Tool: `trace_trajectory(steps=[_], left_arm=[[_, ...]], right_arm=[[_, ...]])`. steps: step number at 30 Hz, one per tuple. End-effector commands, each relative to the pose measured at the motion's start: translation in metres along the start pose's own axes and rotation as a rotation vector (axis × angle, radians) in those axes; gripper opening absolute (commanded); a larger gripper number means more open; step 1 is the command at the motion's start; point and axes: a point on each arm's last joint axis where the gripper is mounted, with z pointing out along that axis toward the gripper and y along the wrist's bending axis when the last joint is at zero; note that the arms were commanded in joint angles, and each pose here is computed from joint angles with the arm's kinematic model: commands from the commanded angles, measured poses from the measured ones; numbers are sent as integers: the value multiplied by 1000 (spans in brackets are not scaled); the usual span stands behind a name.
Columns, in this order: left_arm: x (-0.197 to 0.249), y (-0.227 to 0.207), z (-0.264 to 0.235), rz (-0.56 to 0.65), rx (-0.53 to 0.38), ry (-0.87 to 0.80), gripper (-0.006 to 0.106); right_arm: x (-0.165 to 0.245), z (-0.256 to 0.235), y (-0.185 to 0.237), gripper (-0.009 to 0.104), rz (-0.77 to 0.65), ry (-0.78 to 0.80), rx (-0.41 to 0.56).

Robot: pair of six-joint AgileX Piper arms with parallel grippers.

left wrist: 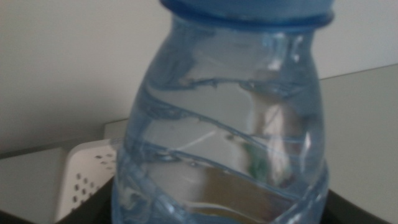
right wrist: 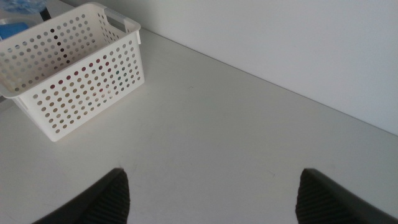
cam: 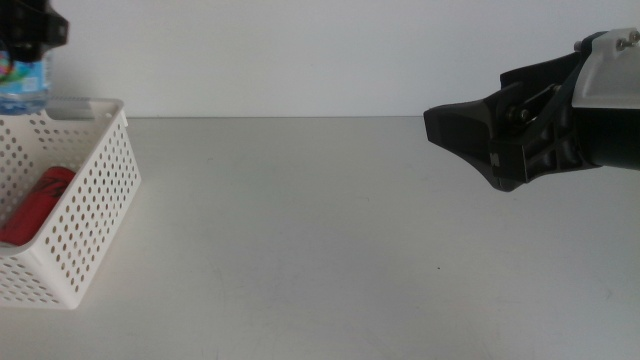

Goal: Use arms to grab the bottles and put them into the dustbin to the left of the table.

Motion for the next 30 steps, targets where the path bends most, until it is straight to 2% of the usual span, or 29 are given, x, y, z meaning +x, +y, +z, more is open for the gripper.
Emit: trace_trajectory(steps=[1,9,21,27,30], left_arm=[[-26,20,-21,31,-12,-96,-1],[-13,71,19,-19,-27,190,-1],[48,78,112,-71,96,545,-1],[63,82,128,-49,80,623,-1],[65,82,129,-50,82,628,5]], right_arm=[[-18,-12,0,73,-17,-118,-3],[-18,-12,0,73,-17,-118,-3],[-18,-12,0,73,-18,-118,-3],[-18,-12,0,73,-18,-119,-3],[-18,-12,0,73,-18,-119,-3]])
